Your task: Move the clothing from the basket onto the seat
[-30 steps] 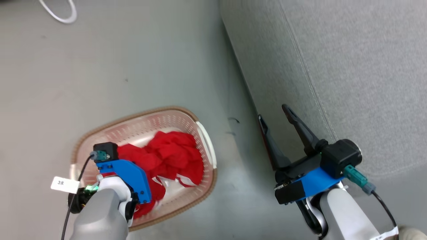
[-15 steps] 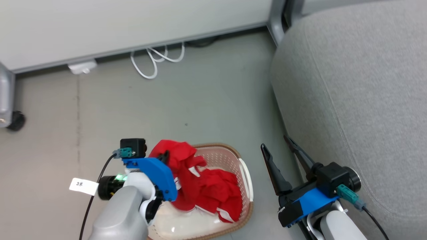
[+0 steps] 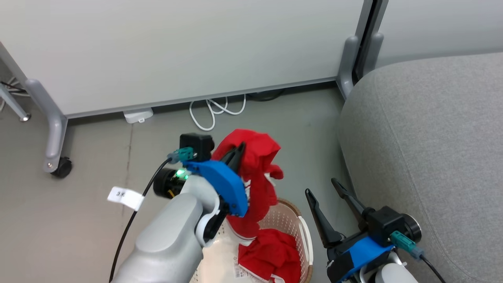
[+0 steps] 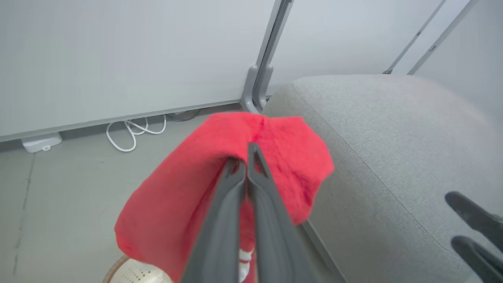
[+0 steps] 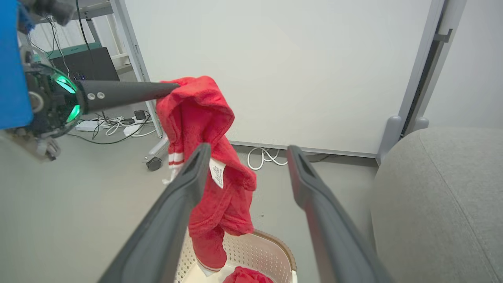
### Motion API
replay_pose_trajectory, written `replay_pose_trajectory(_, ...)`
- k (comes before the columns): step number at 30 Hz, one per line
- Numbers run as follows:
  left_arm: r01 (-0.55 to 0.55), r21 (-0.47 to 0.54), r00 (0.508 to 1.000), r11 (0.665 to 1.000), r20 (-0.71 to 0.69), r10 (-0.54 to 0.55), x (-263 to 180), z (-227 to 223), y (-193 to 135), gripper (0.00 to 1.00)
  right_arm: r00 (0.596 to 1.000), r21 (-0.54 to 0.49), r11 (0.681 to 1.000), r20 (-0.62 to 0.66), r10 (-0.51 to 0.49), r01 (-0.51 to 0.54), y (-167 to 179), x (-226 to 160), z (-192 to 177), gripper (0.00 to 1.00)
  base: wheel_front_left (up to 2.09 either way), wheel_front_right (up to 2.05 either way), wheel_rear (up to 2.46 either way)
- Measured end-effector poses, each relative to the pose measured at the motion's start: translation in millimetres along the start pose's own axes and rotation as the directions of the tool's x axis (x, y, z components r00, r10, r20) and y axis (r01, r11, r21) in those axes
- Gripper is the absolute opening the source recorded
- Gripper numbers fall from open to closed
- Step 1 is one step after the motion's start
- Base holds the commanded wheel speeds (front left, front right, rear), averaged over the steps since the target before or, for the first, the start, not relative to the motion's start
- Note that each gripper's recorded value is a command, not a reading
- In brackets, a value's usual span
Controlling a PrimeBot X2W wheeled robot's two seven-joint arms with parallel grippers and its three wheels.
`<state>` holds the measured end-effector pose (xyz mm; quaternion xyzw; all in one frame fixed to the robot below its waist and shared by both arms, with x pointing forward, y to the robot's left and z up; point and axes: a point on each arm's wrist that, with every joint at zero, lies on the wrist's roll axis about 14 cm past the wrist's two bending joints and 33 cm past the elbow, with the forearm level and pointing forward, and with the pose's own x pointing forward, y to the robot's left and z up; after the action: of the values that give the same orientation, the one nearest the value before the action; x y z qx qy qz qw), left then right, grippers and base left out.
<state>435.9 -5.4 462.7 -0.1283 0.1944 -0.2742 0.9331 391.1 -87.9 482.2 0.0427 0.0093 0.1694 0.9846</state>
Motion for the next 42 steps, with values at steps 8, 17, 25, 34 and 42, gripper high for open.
replay_pose_trajectory(8,0.101,0.107,0.990,0.989,0.086,-0.110,1.2,46.9,-42.8,0.00,1.000,-0.004,1.000,0.007,0.000,0.000,3.2,-8.5,4.1,1.00,0.00,0.00,0.00)
replay_pose_trajectory(17,0.165,0.163,0.975,0.973,0.121,-0.186,0.6,71.3,-75.0,0.00,1.000,-0.005,1.000,0.013,-0.008,0.008,2.1,-11.7,7.5,1.00,0.00,0.00,0.00)
replay_pose_trajectory(25,0.192,0.169,0.969,0.967,0.125,-0.214,0.9,73.9,-88.6,0.00,1.000,-0.011,1.000,0.011,-0.026,0.026,-3.5,-13.8,9.2,1.00,0.00,0.00,0.00)
replay_pose_trajectory(34,0.222,0.168,0.963,0.961,0.115,-0.243,3.7,70.1,-98.3,0.00,0.999,-0.035,0.999,-0.036,-0.020,0.019,-7.4,0.5,7.0,1.00,0.00,0.00,0.00)
replay_pose_trajectory(42,0.247,0.171,0.958,0.954,0.105,-0.268,2.8,67.0,-107.6,0.00,0.994,-0.068,0.998,-0.111,-0.004,-0.004,-9.0,18.0,0.5,1.00,0.00,0.00,0.00)
